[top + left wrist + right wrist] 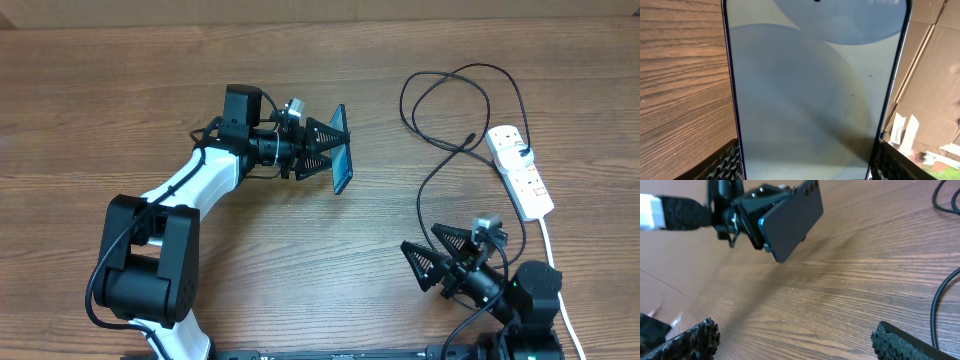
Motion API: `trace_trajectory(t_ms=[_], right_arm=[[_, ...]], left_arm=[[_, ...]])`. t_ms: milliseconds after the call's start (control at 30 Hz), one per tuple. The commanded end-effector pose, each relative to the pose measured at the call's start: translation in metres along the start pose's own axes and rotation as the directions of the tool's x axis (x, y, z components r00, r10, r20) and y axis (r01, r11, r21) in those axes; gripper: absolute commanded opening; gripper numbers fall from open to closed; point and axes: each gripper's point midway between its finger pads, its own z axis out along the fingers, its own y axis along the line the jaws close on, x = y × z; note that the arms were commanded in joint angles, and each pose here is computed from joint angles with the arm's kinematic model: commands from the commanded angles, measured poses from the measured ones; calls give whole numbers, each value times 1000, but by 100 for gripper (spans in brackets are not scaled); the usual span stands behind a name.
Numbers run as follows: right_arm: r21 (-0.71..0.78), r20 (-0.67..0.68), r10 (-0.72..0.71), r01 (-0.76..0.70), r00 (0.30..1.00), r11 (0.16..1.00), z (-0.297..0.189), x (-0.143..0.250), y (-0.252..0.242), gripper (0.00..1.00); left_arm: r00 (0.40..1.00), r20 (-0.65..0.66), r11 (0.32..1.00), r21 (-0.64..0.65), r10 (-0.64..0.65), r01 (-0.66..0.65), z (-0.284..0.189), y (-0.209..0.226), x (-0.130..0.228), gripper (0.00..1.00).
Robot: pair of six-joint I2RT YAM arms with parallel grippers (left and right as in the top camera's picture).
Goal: Plug charger to phone and switch on socket
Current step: 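Move the right gripper toward the phone and grasp its edge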
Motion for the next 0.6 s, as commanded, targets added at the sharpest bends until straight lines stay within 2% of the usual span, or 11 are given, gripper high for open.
trace_trajectory(t_ms=[0, 333, 500, 567], right_arm=[[67, -9, -62, 63, 998, 996, 5, -14, 0, 99], [167, -208, -126, 163, 970, 972, 48, -11, 20, 99], [82, -237, -171, 195, 956, 977, 78, -10, 50, 100], [-15, -237, -188, 190, 953, 982, 89, -6, 68, 100]], left_arm=[[999, -35, 999, 31, 10, -8, 1, -8, 4, 17], [999, -39, 999, 32, -4, 5, 0, -8, 5, 18], [999, -40, 999, 31, -35, 36, 0, -8, 5, 20], [999, -41, 999, 32, -35, 36, 0, -8, 5, 20]])
